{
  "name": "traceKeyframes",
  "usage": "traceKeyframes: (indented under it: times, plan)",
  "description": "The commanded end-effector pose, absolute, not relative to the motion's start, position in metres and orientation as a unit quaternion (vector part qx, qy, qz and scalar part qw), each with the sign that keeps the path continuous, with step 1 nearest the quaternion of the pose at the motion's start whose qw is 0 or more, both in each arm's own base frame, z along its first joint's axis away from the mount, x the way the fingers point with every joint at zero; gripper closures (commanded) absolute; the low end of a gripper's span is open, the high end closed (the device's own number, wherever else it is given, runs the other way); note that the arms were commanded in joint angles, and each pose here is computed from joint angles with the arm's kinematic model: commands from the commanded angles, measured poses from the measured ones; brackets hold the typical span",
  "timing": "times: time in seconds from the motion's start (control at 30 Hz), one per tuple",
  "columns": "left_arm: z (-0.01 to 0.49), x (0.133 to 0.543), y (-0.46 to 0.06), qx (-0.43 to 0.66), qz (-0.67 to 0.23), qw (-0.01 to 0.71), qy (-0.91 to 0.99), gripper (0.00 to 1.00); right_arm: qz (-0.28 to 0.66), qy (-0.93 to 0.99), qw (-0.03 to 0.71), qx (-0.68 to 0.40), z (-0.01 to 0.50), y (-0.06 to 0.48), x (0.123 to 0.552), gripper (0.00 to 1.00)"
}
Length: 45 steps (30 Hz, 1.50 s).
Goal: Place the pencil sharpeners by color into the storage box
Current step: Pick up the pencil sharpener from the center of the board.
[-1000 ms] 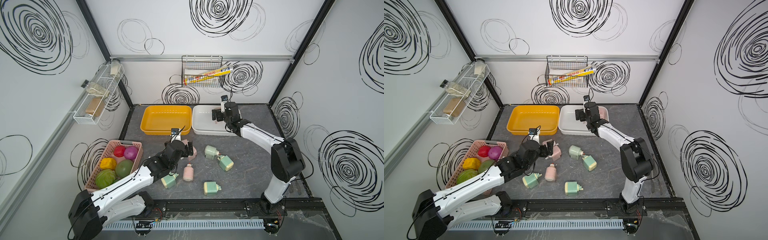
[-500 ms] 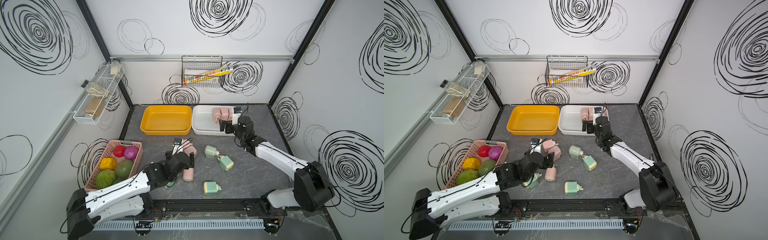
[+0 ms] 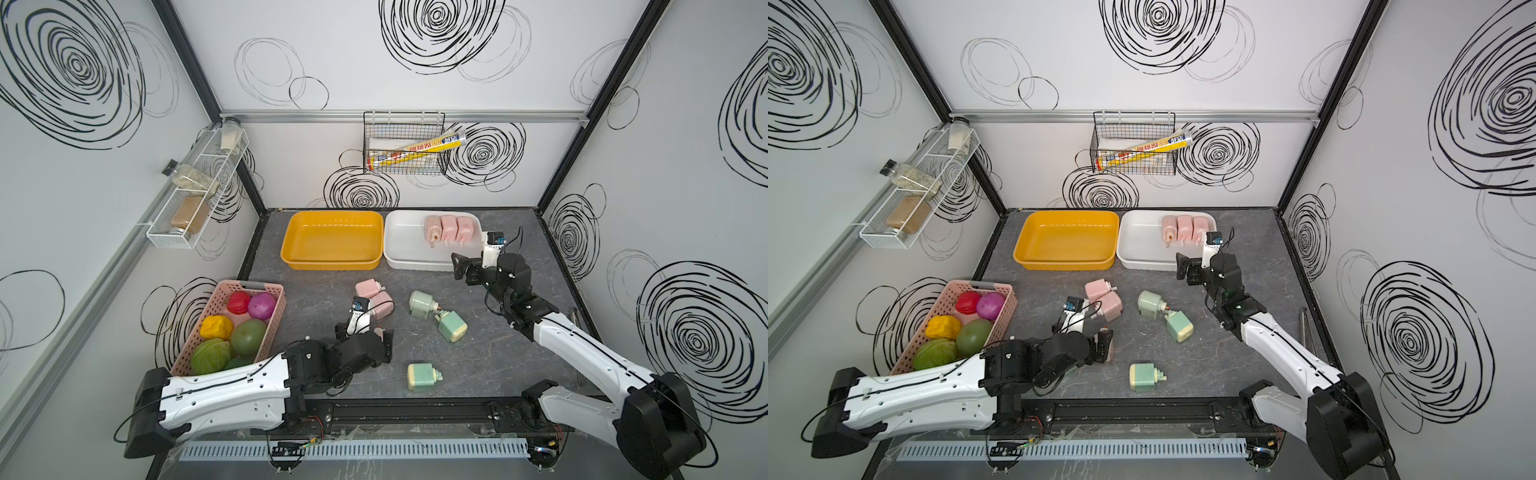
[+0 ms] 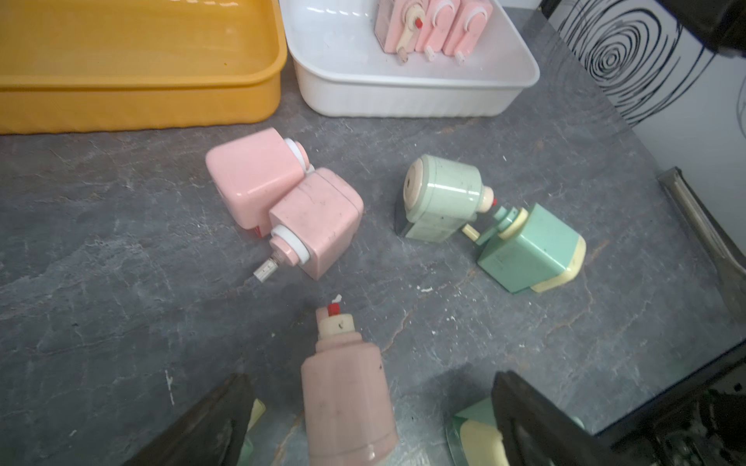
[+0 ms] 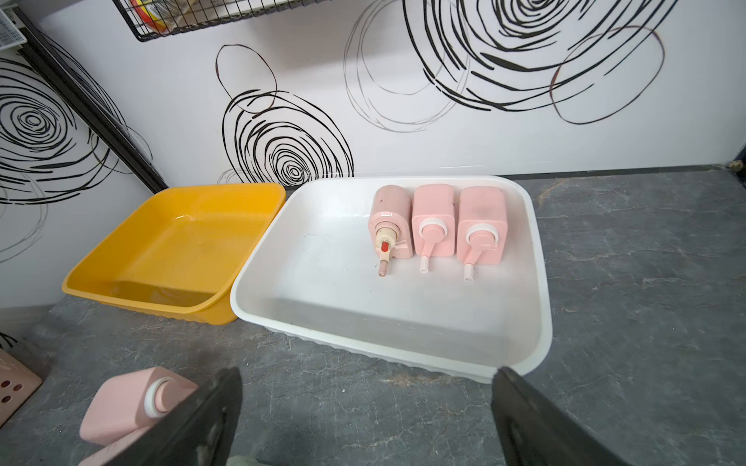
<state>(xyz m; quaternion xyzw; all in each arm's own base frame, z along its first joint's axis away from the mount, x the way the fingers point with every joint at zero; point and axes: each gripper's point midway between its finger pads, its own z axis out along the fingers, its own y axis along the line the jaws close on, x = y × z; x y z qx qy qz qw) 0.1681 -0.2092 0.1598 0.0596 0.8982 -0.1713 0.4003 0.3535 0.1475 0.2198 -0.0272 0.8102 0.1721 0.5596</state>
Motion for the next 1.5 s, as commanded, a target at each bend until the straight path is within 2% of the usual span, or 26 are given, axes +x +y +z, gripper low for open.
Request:
traceKeyframes:
  times: [0.0,0.23,0.97,1.23,1.47]
  plan:
    - [0.141,0.156,-0.206,0.04,-0.165,0.388,0.906,0.01,0.155,0.826,0.541,-0.021,0.207,0.14,0.348,0.0]
    - [0.113,0.136,-0.216,0.1,-0.171,0.367,0.909,0.01,0.152,0.82,0.551,-0.025,0.216,0.139,0.347,0.0]
    - [0.087,0.147,-0.212,0.086,-0.115,0.39,0.909,0.02,0.139,0.819,0.556,-0.026,0.229,0.133,0.345,0.0]
    - [0.081,0.147,-0.211,0.089,-0.123,0.394,0.906,0.16,0.136,0.816,0.561,-0.023,0.232,0.129,0.341,0.0]
    - [0.075,0.147,-0.213,0.099,-0.106,0.392,0.909,0.19,0.138,0.815,0.563,-0.021,0.234,0.129,0.339,0.0]
